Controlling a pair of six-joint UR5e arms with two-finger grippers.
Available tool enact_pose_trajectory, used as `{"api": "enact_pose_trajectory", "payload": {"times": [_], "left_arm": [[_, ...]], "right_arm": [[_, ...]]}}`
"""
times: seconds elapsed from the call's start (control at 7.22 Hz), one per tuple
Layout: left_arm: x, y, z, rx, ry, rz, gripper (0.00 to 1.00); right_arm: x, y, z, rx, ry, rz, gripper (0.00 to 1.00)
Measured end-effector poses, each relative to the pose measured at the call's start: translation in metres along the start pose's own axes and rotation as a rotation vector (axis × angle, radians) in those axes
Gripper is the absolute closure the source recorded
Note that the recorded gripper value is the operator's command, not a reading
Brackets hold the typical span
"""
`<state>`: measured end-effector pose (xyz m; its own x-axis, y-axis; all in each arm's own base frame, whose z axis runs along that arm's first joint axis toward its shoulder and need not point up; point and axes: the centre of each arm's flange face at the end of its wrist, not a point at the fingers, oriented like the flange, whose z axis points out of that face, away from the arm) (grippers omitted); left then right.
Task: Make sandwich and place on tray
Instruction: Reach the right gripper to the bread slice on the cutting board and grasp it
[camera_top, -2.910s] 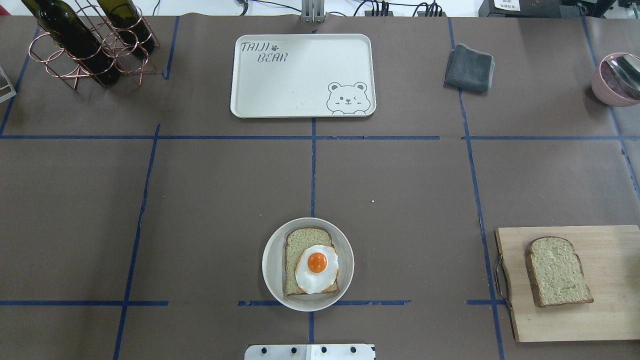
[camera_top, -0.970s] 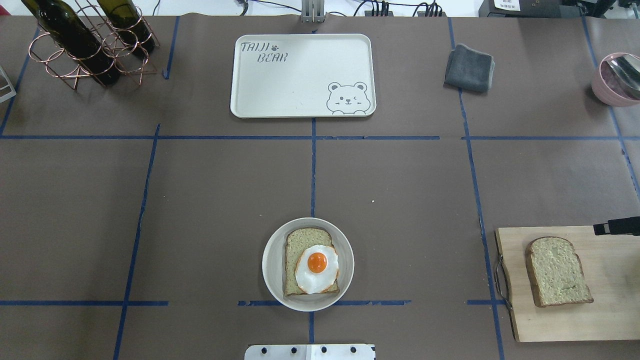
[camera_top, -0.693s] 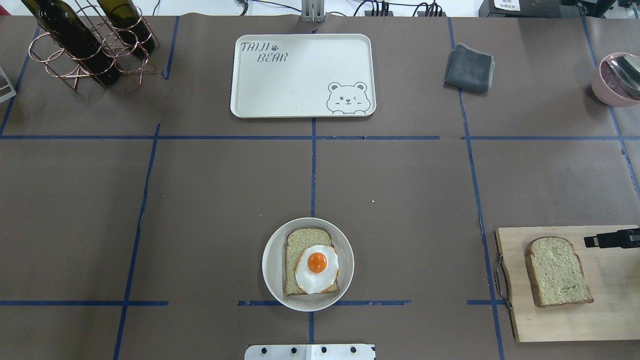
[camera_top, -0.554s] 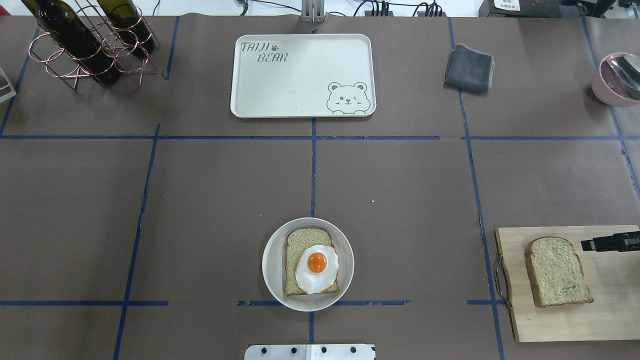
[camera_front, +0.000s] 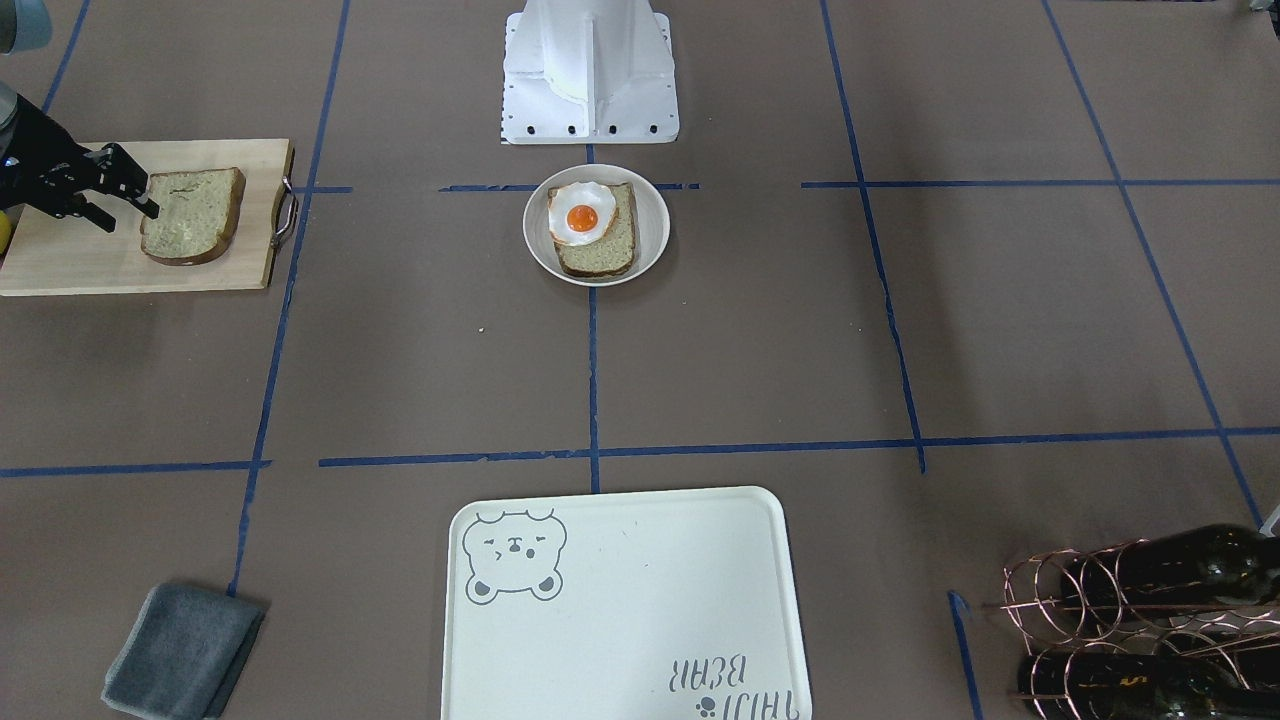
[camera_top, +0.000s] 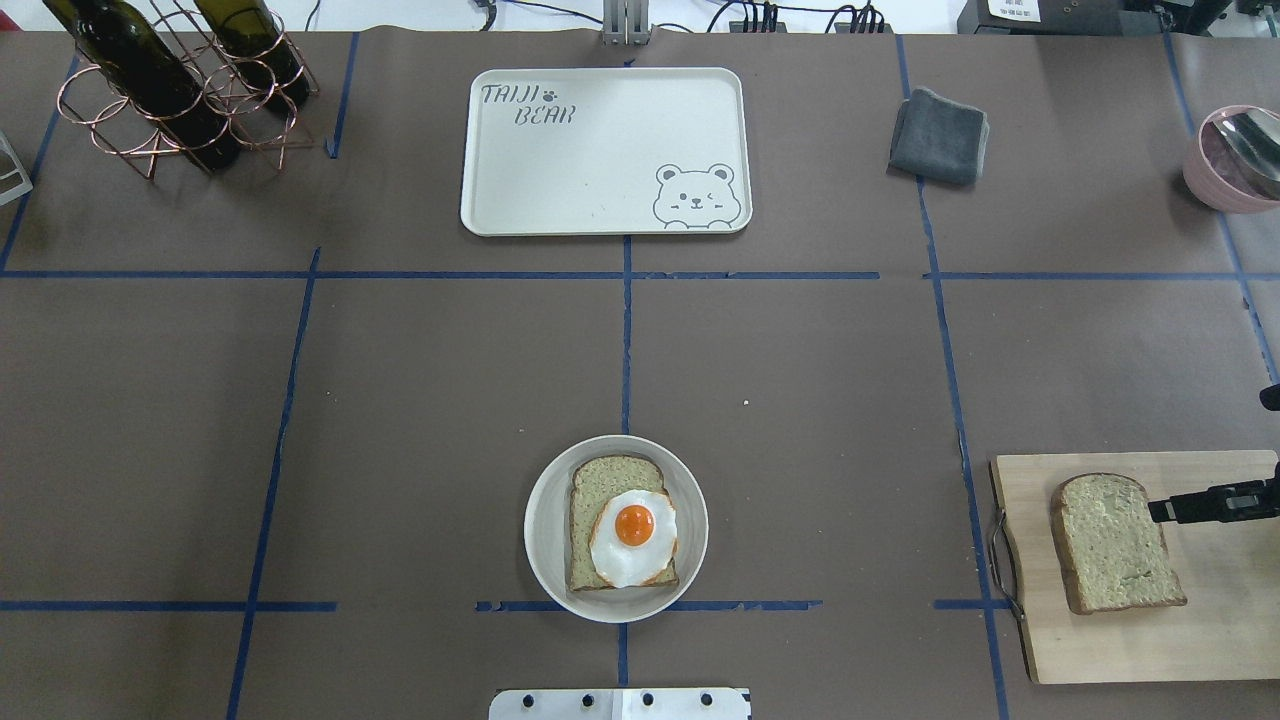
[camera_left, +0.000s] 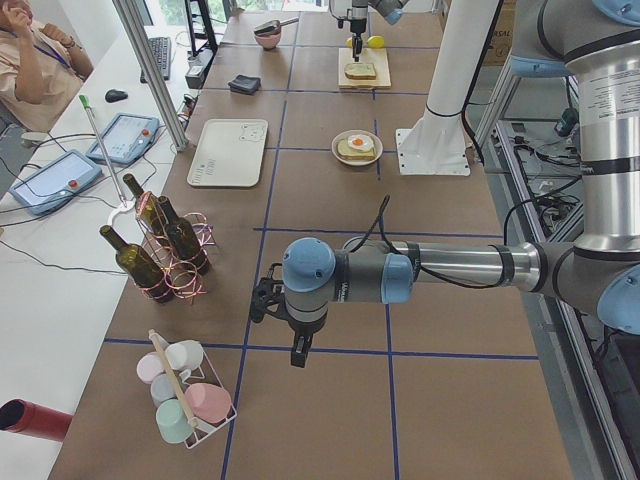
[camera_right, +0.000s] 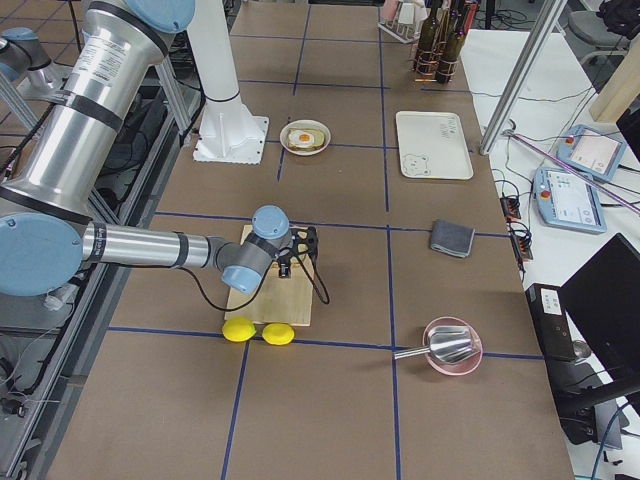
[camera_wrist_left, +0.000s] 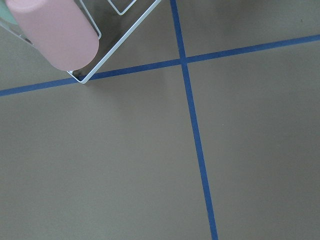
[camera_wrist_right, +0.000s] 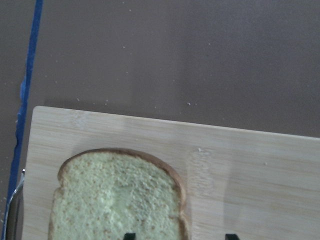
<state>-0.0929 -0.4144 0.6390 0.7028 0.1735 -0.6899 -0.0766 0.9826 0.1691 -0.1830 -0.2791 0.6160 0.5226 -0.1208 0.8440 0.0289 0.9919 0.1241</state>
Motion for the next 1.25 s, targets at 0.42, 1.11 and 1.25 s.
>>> {"api": "enact_pose_trajectory", "payload": {"times": [0.42,1.11,1.25], "left_arm": [[0.000,0.000,0.001,-0.001,0.000,-0.001,0.00],[-0.002,0.001,0.002,-0.003,0.001,-0.003,0.00],[-0.002,0.001,0.002,-0.003,0.001,-0.003,0.00]], "right_arm": [[0.017,0.011,0.009,0.029,-0.044,-0.002,0.49],[0.005,0.010,0.007,0.032,-0.070,-0.002,0.50],[0.004,0.010,0.008,0.030,-0.070,-0.004,0.52]]}}
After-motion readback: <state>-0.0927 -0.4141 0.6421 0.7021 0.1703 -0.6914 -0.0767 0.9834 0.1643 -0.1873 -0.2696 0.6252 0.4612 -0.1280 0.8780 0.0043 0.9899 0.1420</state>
